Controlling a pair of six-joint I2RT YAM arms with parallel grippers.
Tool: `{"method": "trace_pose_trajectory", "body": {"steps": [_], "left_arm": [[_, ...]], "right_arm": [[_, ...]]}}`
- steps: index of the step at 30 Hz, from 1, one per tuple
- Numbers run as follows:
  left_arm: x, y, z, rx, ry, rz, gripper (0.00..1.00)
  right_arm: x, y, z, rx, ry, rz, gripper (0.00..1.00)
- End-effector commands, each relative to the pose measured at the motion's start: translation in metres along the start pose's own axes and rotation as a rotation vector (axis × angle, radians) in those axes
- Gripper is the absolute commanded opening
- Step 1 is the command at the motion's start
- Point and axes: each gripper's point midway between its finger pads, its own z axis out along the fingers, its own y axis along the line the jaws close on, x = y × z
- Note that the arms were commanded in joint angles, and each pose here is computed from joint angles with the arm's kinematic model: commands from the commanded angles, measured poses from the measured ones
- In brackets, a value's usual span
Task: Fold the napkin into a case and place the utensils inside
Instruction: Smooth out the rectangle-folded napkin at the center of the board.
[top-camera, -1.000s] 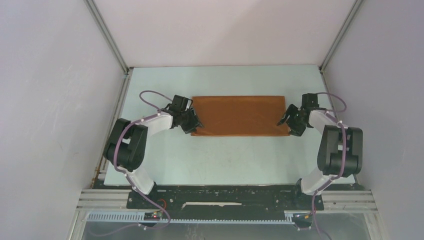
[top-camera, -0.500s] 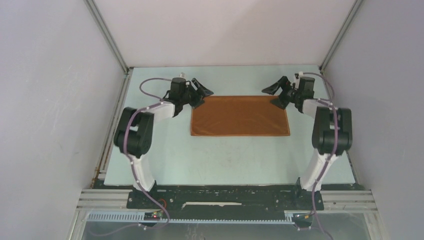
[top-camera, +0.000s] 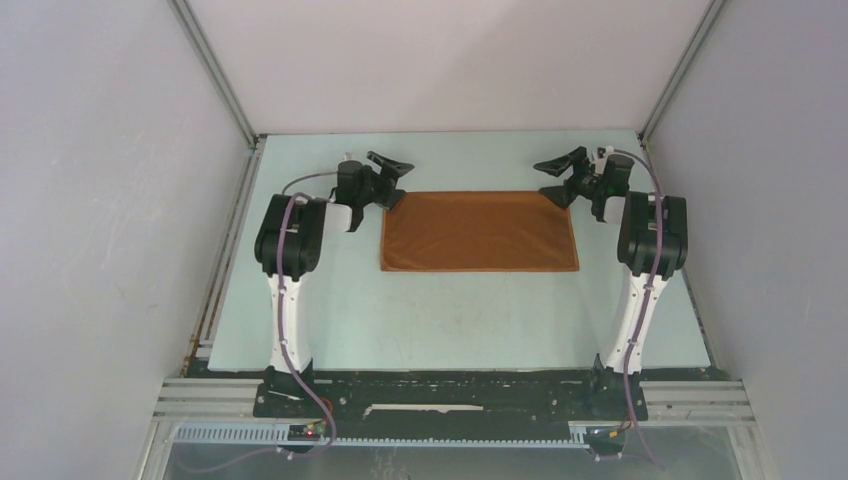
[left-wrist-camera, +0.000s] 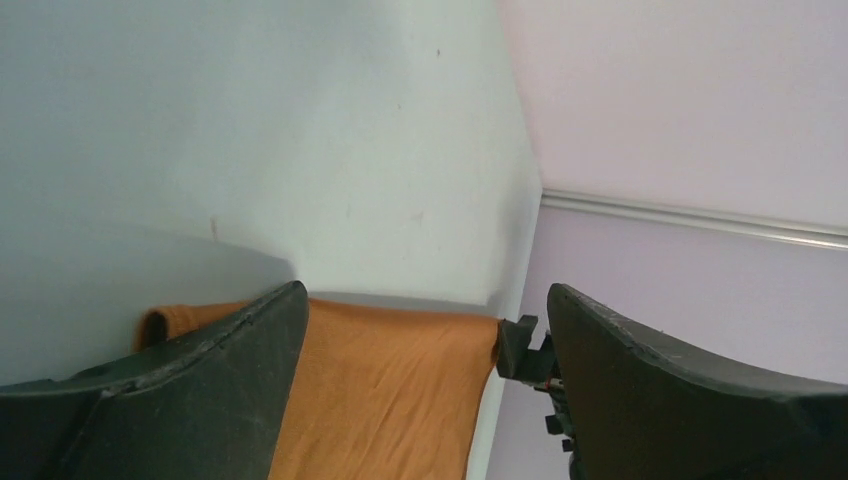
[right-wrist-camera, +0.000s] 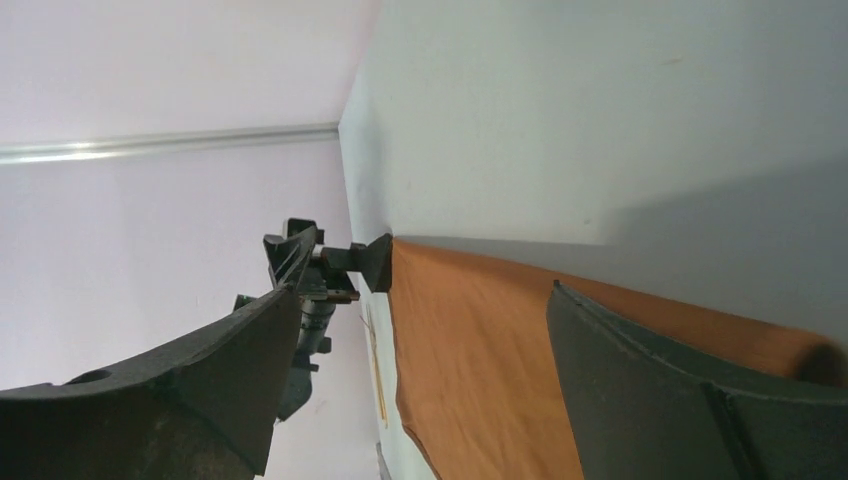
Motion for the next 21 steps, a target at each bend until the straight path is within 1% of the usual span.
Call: {"method": "trace_pose_trajectory", "body": {"steps": [1, 6, 9, 13, 18, 21], "left_arm": [[-0.020, 0.019, 0.003, -0.047, -0.040, -0.053, 1.00], [-0.031, 0.035, 0.001, -0.143, -0.064, -0.043, 1.00], [-0.033, 0.040, 0.004, -0.163, -0.054, -0.044, 1.00], [-0.034, 0.043, 0.004, -0.169, -0.043, -0.047, 1.00], [-0.044, 0.049, -0.006, -0.229, -0.067, -0.016, 1.00], [-0.046, 0.041, -0.001, -0.196, -0.033, 0.009, 1.00]], "right_arm": [[-0.018, -0.004, -0.009, -0.001, -0.041, 0.014, 1.00], [-0.024, -0.043, -0.024, 0.149, -0.073, 0.139, 1.00], [-0.023, -0.054, -0.029, 0.168, -0.079, 0.196, 1.00], [-0.027, -0.069, -0.036, 0.247, -0.115, 0.240, 1.00], [-0.042, -0.091, -0.062, 0.350, -0.166, 0.275, 1.00], [-0.054, -0.100, -0.076, 0.388, -0.170, 0.264, 0.99]]}}
